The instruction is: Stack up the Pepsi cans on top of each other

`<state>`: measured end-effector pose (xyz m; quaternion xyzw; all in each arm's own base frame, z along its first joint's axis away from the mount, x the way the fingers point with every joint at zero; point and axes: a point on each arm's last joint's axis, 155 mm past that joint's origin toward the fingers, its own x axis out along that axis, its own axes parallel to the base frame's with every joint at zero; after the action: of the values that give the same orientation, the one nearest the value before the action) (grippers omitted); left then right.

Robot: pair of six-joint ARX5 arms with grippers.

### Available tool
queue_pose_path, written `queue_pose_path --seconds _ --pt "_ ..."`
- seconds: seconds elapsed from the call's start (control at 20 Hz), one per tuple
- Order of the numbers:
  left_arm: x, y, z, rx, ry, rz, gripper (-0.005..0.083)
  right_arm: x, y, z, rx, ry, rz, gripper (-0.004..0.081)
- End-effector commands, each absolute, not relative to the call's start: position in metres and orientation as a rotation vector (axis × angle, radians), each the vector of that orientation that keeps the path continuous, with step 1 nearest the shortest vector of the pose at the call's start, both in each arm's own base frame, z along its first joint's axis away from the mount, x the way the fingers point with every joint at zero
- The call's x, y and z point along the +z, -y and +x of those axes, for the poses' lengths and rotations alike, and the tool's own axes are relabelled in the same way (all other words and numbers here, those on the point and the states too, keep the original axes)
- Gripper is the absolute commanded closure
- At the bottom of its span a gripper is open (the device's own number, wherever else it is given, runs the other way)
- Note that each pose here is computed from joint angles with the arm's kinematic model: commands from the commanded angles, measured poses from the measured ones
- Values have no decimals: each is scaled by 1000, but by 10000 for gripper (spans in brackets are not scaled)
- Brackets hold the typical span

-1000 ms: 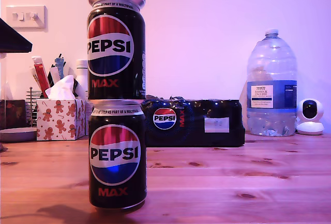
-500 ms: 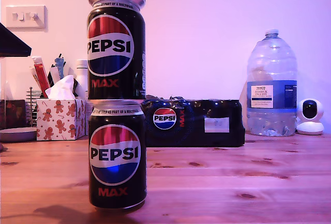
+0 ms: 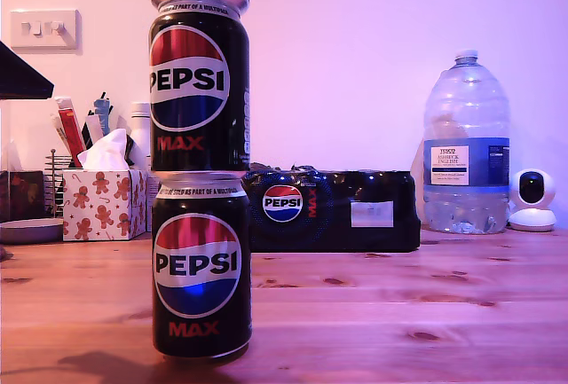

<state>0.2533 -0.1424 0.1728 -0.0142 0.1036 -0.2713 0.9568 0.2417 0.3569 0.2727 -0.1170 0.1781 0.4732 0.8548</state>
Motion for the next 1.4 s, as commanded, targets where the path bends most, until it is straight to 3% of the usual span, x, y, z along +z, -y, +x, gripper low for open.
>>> queue_pose_path --seconds 0.0,0.35,0.65,1.35 --pt "164 142 252 -551 -220 -19 789 282 -362 239 1007 -356 -237 165" --pt "164 142 252 -551 -219 -18 789 279 -360 240 980 -408 -172 165" --pt "164 142 252 -551 -219 -18 790 272 -356 239 966 -432 -193 99" --pt "164 142 252 -551 -218 -12 790 274 -358 239 987 -379 -268 100"
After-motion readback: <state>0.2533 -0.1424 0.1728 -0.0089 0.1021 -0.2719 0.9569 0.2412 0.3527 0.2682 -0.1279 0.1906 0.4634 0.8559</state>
